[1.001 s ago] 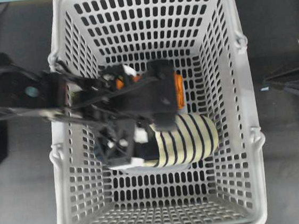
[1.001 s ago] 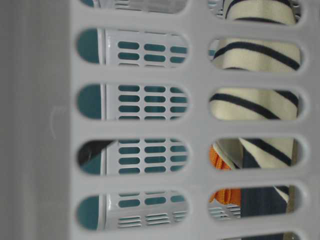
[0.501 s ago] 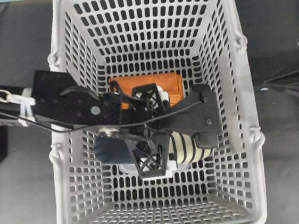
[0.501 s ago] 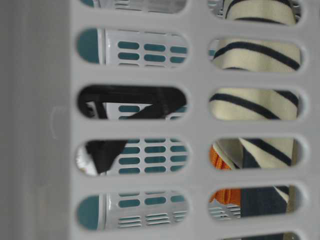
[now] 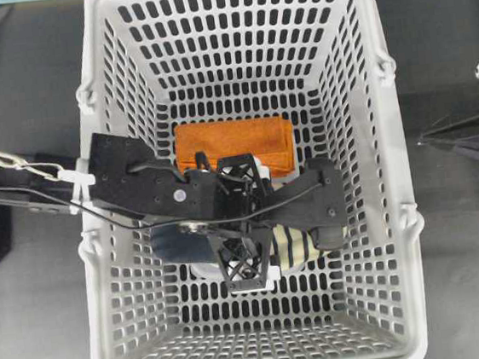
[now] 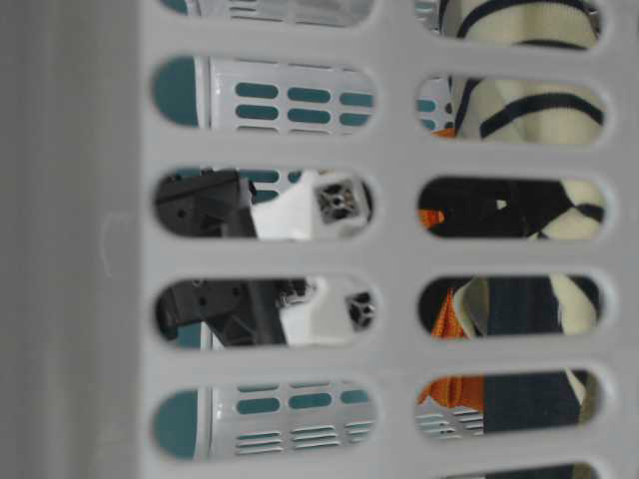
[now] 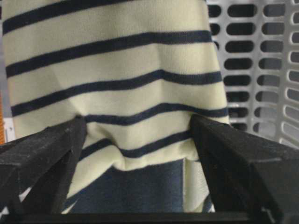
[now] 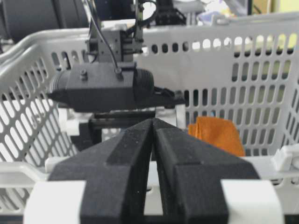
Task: Pick up the slipper from the shopping basket with the left arm.
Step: 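Close the left gripper on the striped slipper's upper edge, then lift the gripped slipper upward out of the basket with the left gripper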
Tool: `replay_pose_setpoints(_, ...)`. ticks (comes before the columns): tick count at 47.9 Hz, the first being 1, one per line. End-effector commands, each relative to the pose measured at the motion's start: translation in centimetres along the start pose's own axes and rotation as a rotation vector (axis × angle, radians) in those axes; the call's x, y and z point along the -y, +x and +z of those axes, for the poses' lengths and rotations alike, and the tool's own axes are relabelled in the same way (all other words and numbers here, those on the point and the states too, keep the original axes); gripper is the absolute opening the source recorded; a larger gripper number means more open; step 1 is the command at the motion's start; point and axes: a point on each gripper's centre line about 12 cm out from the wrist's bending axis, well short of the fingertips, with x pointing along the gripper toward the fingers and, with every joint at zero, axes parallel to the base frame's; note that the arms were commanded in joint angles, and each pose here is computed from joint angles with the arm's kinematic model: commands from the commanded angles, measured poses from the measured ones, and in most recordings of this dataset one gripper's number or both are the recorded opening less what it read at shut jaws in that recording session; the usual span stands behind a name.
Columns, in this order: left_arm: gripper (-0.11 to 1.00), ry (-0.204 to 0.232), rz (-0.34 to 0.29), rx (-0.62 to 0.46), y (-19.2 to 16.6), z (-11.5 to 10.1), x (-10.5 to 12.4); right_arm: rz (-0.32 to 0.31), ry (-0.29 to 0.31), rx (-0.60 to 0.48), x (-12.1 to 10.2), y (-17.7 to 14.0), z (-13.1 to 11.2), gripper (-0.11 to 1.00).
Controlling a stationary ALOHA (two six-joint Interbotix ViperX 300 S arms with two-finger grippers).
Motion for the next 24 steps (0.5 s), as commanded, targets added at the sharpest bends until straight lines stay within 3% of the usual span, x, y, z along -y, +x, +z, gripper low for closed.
replay_pose_setpoints(1, 0.87, -0.005, 0.006, 0.005, 0.6, -0.4, -0.6, 0.001, 0.017, 0.006, 0.0, 0.1, 0.2, 0.00)
replay_pose_setpoints(7, 0.68, 0.003, 0.007, -0.012, 0.7, -0.9, -0.6, 0.001, 0.034, 0.003, 0.0, 0.1, 0.1, 0.00)
replay_pose_setpoints(12, 0.41, 0.015, 0.008, -0.019, 0.3, -0.9, -0.5, 0.001, 0.035, 0.001, 0.0, 0.1, 0.0, 0.00)
replay_pose_setpoints(18, 0.13, 0.060, 0.007, -0.023, -1.1, -0.3, -0.3, 0.001, 0.035, 0.001, 0.0, 0.1, 0.0, 0.00)
replay_pose_setpoints(24, 0.09, 0.096, 0.008, -0.012, -3.4, 0.8, -0.3, 0.001, 0.035, 0.006, 0.0, 0.1, 0.1, 0.00)
